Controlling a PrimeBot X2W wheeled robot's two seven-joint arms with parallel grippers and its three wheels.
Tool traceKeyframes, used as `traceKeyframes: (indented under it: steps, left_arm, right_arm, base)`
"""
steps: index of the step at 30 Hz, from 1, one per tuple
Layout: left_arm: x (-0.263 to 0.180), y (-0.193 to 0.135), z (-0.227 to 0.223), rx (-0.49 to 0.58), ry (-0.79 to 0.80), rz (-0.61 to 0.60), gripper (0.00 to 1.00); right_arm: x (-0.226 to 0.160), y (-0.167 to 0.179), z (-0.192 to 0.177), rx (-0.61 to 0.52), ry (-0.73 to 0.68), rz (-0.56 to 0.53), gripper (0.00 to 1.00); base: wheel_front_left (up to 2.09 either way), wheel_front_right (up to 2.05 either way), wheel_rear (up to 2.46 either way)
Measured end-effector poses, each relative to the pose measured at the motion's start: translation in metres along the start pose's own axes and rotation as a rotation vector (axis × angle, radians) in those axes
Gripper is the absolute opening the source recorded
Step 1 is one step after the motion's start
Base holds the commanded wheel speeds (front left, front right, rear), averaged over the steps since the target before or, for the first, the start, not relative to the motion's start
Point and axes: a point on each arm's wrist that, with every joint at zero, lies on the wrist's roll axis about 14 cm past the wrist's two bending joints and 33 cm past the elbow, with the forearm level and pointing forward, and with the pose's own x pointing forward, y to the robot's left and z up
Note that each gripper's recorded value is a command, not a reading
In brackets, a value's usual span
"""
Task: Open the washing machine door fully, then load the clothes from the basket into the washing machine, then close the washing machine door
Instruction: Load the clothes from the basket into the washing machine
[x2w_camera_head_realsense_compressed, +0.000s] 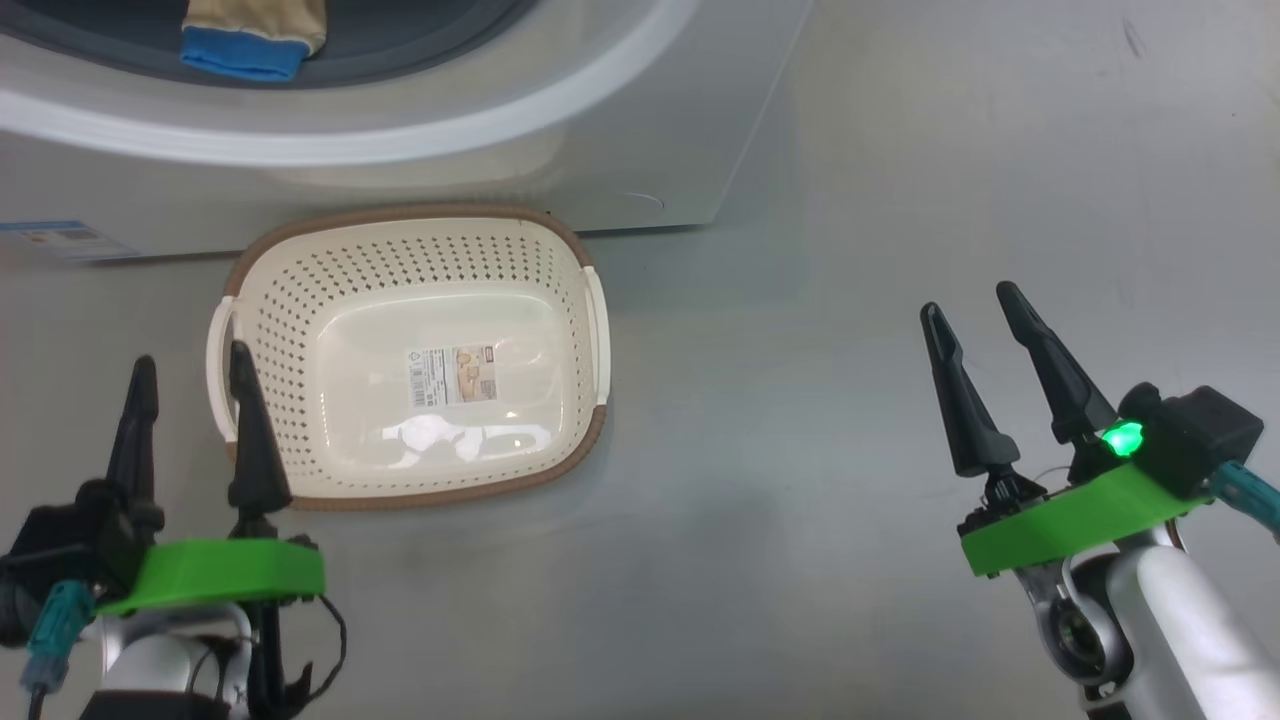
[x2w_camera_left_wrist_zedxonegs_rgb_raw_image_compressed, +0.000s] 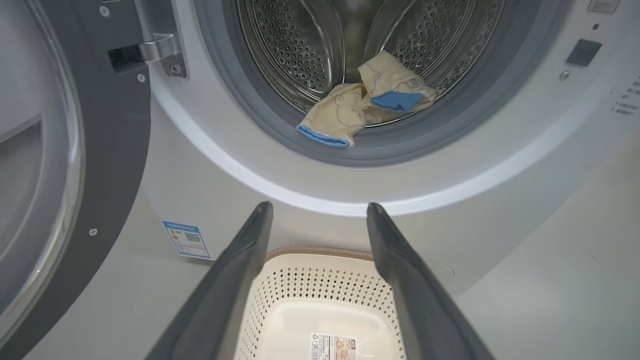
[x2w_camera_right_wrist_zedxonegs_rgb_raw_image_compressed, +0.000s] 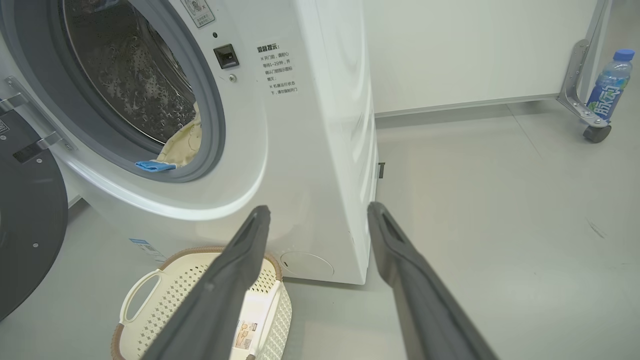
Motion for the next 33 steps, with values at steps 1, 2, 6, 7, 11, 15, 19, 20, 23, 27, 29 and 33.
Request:
traceKeyframes:
  steps: [1, 2, 6, 7, 11, 15, 19, 20, 23, 27, 29, 33]
  left_arm:
    - [0.004, -0.002, 0.003, 0.000, -0.010, -0.005, 1.00]
    - [0.009, -0.004, 0.005, -0.002, -0.018, -0.010, 1.00]
    - [0.023, -0.009, 0.012, 0.003, -0.034, -0.028, 1.00]
    - [0.028, -0.009, 0.013, 0.005, -0.037, -0.033, 1.00]
    - [0.048, -0.016, 0.020, 0.030, -0.047, -0.066, 1.00]
    - [0.072, -0.026, 0.035, 0.053, -0.081, -0.106, 1.00]
    - [0.095, -0.035, 0.048, 0.076, -0.100, -0.142, 1.00]
    - [0.101, -0.036, 0.050, 0.080, -0.097, -0.145, 1.00]
    - [0.115, -0.043, 0.051, 0.091, -0.082, -0.165, 1.00]
    - [0.133, -0.051, 0.047, 0.115, -0.046, -0.186, 1.00]
    - [0.144, -0.052, 0.043, 0.121, -0.018, -0.187, 1.00]
    - [0.166, -0.048, 0.036, 0.141, 0.033, -0.173, 1.00]
  right_arm:
    - [0.000, 0.000, -0.001, 0.003, 0.002, -0.001, 1.00]
    - [0.000, -0.001, -0.002, 0.003, 0.005, -0.003, 1.00]
    - [-0.001, -0.002, -0.004, 0.003, 0.011, -0.006, 1.00]
    - [-0.001, -0.003, -0.005, 0.003, 0.014, -0.008, 1.00]
    - [-0.001, -0.004, -0.007, 0.004, 0.021, -0.014, 1.00]
    - [0.000, -0.007, -0.007, 0.001, 0.022, -0.018, 1.00]
    - [0.001, -0.009, -0.006, 0.000, 0.018, -0.025, 1.00]
    - [0.000, -0.010, -0.006, -0.001, 0.019, -0.028, 1.00]
    - [-0.001, -0.013, -0.007, -0.004, 0.024, -0.036, 1.00]
    - [-0.001, -0.016, -0.009, -0.006, 0.030, -0.042, 1.00]
    - [-0.001, -0.017, -0.012, -0.004, 0.038, -0.047, 1.00]
    - [0.000, -0.021, -0.018, -0.002, 0.055, -0.058, 1.00]
  base:
    - [0.00, 0.00, 0.00]
    - [0.00, 0.00, 0.00]
    - [0.00, 0.00, 0.00]
    - [0.00, 0.00, 0.00]
    - [0.00, 0.00, 0.00]
    - [0.00, 0.00, 0.00]
    - [0.00, 0.00, 0.00]
    - [0.00, 0.00, 0.00]
    - [0.00, 0.00, 0.00]
    - [0.00, 0.00, 0.00]
    - [0.00, 0.00, 0.00]
    - [0.00, 0.00, 0.00]
